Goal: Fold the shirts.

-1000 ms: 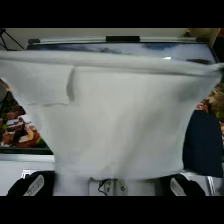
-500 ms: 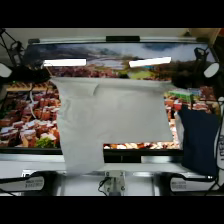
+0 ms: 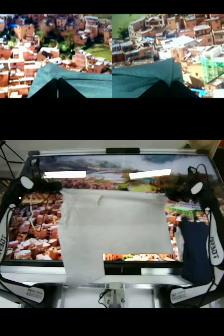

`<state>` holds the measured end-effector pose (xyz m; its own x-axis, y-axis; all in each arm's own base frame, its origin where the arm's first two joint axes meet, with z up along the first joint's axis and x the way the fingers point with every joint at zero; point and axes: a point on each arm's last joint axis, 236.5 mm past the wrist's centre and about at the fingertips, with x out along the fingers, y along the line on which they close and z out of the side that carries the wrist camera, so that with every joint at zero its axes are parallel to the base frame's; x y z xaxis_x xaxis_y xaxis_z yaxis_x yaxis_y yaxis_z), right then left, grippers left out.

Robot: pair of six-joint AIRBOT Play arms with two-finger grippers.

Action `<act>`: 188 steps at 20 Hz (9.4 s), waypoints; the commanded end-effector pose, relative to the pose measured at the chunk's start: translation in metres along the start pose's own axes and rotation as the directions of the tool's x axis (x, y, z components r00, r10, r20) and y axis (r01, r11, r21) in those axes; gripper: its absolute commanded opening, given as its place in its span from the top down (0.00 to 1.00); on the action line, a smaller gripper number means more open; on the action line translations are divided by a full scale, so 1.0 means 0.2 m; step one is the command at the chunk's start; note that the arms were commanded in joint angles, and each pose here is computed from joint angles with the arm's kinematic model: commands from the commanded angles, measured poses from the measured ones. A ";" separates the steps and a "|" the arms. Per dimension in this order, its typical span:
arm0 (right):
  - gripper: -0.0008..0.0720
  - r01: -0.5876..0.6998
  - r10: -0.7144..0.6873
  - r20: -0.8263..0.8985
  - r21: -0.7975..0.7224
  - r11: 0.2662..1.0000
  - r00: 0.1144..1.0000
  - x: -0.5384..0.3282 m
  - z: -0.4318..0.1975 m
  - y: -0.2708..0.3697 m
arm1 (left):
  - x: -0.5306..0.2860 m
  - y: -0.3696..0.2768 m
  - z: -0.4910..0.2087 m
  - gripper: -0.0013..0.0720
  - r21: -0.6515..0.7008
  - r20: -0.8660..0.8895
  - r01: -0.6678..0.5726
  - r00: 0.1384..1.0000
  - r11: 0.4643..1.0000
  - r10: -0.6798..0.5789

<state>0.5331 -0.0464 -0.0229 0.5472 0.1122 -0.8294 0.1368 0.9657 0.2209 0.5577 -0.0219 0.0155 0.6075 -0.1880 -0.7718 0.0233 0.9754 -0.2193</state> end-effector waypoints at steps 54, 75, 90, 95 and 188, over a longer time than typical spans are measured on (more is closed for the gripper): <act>0.18 0.027 0.001 -0.657 0.033 0.999 0.754 -0.66 -1.38 -0.09 | -0.54 -0.22 -1.90 0.93 -0.385 -0.625 -0.009 0.738 0.923 -0.253; 0.89 0.030 -0.005 -0.665 0.026 0.999 0.747 -0.39 -1.43 -0.05 | -0.59 -0.25 -1.63 0.93 -0.316 -0.510 0.089 0.823 0.944 -0.249; 0.89 0.004 -0.007 -0.204 -0.016 1.000 0.979 0.03 -0.32 0.12 | -0.15 -0.16 -0.42 0.93 -0.313 -0.208 0.220 0.933 0.924 -0.293; 0.88 0.016 -0.009 -0.227 0.026 1.000 0.974 0.18 -0.31 0.09 | 0.09 -0.13 -0.38 0.93 -0.389 -0.233 0.218 0.917 0.895 -0.324; 0.89 -0.497 0.441 -0.495 0.021 0.868 0.749 -0.02 -0.64 1.12 | -1.08 -0.03 0.25 0.93 -0.112 0.191 0.372 0.918 0.922 -0.347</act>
<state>0.4444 0.1865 -0.0820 0.0196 0.5392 -0.8420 -0.0393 0.8419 0.5382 0.4652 0.0194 0.2137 0.7020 -0.4885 -0.5181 0.1577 0.8162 -0.5559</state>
